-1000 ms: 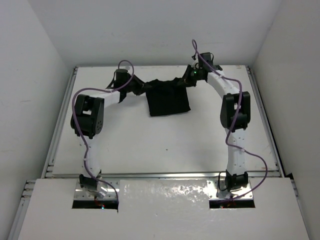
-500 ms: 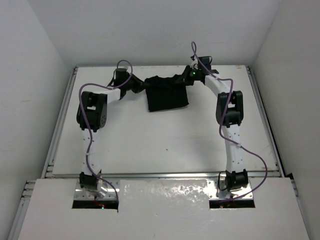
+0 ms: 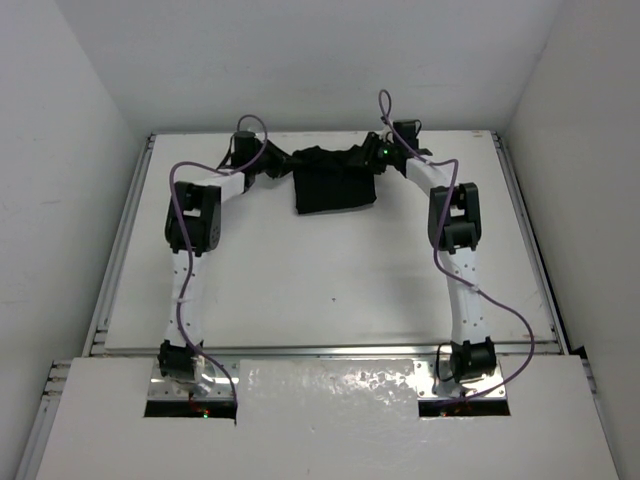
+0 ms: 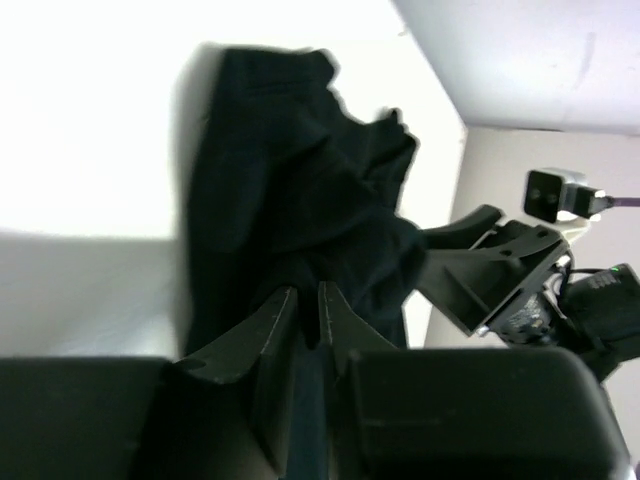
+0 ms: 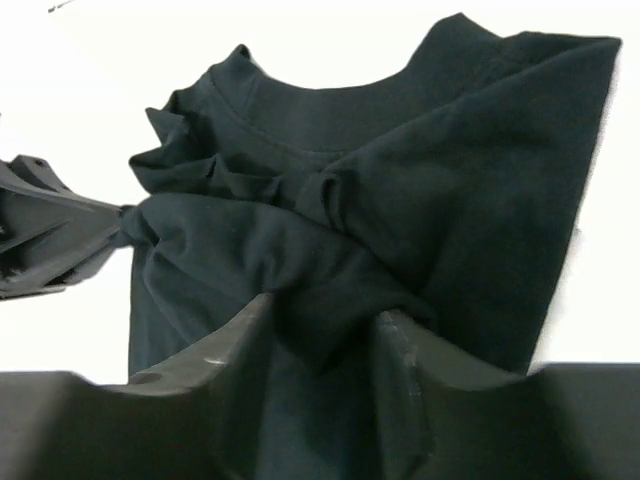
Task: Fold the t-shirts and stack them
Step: Fold the long partially folded tshirt into a neat square
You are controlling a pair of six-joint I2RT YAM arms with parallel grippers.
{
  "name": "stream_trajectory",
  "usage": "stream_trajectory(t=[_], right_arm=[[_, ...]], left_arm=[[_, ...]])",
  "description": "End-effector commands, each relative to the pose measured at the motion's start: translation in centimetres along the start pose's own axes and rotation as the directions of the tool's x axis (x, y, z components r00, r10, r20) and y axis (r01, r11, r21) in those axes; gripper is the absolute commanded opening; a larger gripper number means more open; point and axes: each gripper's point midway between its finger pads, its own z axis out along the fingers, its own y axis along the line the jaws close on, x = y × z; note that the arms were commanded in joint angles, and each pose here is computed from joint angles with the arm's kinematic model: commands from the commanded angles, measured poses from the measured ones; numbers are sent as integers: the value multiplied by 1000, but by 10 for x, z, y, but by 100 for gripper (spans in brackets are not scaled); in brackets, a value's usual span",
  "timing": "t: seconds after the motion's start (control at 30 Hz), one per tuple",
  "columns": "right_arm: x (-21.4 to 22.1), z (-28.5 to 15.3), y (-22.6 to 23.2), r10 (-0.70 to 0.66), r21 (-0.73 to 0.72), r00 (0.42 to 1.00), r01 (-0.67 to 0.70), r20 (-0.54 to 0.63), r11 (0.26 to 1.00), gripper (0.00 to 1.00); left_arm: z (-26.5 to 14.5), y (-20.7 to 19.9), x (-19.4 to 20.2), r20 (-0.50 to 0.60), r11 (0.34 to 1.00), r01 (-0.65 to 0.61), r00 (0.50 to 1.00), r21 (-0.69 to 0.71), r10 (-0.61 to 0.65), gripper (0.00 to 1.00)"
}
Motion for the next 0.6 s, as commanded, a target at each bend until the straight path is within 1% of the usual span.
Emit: stream_trajectory(t=[0.0, 0.07, 0.1, 0.17, 0.2, 0.27, 0.3, 0.33, 0.37, 0.4, 0.43, 0.47, 0.5, 0.53, 0.57], right_arm=[[-32, -5, 2, -66, 12, 992, 65, 105, 998, 47], [-37, -8, 6, -62, 7, 992, 61, 112, 998, 47], [-40, -11, 8, -62, 7, 991, 62, 117, 998, 48], [-49, -18, 12, -78, 23, 987, 76, 139, 997, 49], [-60, -27, 20, -97, 43, 981, 91, 166, 995, 50], [-72, -38, 23, -124, 82, 973, 110, 193, 991, 55], [-73, -42, 24, -129, 93, 970, 111, 205, 989, 57], [-84, -55, 39, -142, 78, 963, 127, 230, 989, 58], [-83, -58, 43, -146, 68, 961, 133, 237, 989, 61], [-86, -64, 50, -148, 58, 958, 137, 246, 989, 62], [-93, -77, 67, -159, 33, 951, 156, 266, 987, 63], [-88, -79, 69, -161, 27, 951, 160, 262, 987, 66], [-88, -84, 74, -173, 25, 947, 173, 269, 985, 74], [-91, -95, 85, -188, 21, 941, 190, 282, 982, 74], [-89, -98, 88, -198, 23, 939, 199, 280, 980, 75]], left_arm=[[-1, -32, -22, 30, 993, -64, 998, 96, 61, 14], [-4, -39, -20, 16, 990, -74, 997, 122, 72, 15], [-8, -49, -23, 33, 983, -100, 995, 157, 96, 16], [-16, -59, -24, 48, 975, -127, 992, 180, 121, 17], [-24, -76, -27, 66, 961, -180, 983, 212, 170, 18], [-32, -90, -33, 95, 943, -246, 968, 225, 230, 19], [-42, -106, -36, 119, 931, -277, 959, 238, 255, 20], [-46, -104, -34, 122, 932, -282, 958, 229, 260, 20], [-58, -117, -35, 143, 920, -312, 948, 237, 285, 20], [-63, -119, -32, 147, 917, -320, 945, 239, 291, 21], [-66, -105, -23, 141, 922, -314, 947, 225, 288, 21], [-80, -118, -20, 161, 908, -344, 936, 241, 312, 21], [-85, -117, -16, 168, 903, -358, 931, 236, 325, 21], [-90, -115, -10, 168, 900, -370, 926, 228, 338, 21], [-92, -100, 11, 117, 906, -362, 932, 218, 344, 21]])
